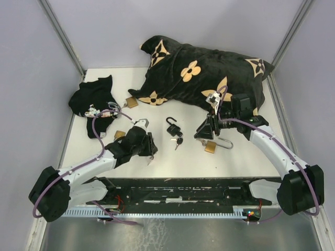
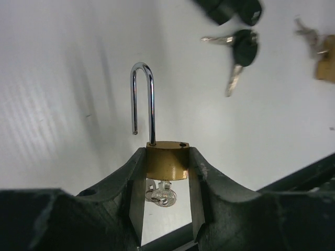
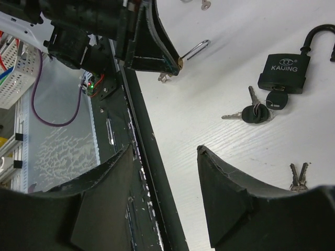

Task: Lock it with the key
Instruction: Pick up the lock from the center of the board.

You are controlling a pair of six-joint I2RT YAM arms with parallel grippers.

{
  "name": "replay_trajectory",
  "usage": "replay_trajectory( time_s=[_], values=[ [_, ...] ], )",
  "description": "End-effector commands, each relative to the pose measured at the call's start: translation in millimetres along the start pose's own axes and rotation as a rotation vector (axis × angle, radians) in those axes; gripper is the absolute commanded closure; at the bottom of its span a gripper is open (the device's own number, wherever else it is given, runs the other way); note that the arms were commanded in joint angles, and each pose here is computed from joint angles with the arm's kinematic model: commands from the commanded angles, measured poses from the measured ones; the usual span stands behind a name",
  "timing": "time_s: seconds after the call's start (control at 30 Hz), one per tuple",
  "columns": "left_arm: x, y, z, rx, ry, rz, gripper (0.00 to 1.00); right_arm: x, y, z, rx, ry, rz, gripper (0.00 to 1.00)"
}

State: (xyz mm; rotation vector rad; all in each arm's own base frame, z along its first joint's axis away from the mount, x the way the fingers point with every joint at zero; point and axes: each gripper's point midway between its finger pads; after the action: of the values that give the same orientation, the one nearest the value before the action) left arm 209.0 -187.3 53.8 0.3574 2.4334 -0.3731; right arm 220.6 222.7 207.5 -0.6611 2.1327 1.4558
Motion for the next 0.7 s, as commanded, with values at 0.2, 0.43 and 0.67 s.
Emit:
replay_trajectory(
  time_s=[0.2, 0.43, 0.67],
  values=[
    [-80.9, -111.3, -46.9, 0.662, -0.447, -0.131, 0.94, -13.7, -15.0, 17.7, -0.022, -0.074, 0.053, 0.35],
    [-107.7, -138.9, -60.1, 0.78, -0.535, -0.283, 0.95, -10.4, -11.1, 23.8, -0.064, -0.13, -0.046, 0.17],
    [-136.8, -162.9, -71.3, 0.794, -0.641, -0.454, 0.97, -12.5, -10.3, 27.3, -0.045, -0.174, -0.142, 0.14]
  ],
)
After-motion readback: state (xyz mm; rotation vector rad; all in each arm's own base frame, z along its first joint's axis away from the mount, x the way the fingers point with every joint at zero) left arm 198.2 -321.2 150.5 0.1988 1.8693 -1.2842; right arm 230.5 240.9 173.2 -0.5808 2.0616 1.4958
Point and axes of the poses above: each gripper's point midway between its finger pads, its own z axis out along the fingers, its own y axis along the line the jaws close on, x = y × z, and after that the axes turned 15 degrees about z, right-handed
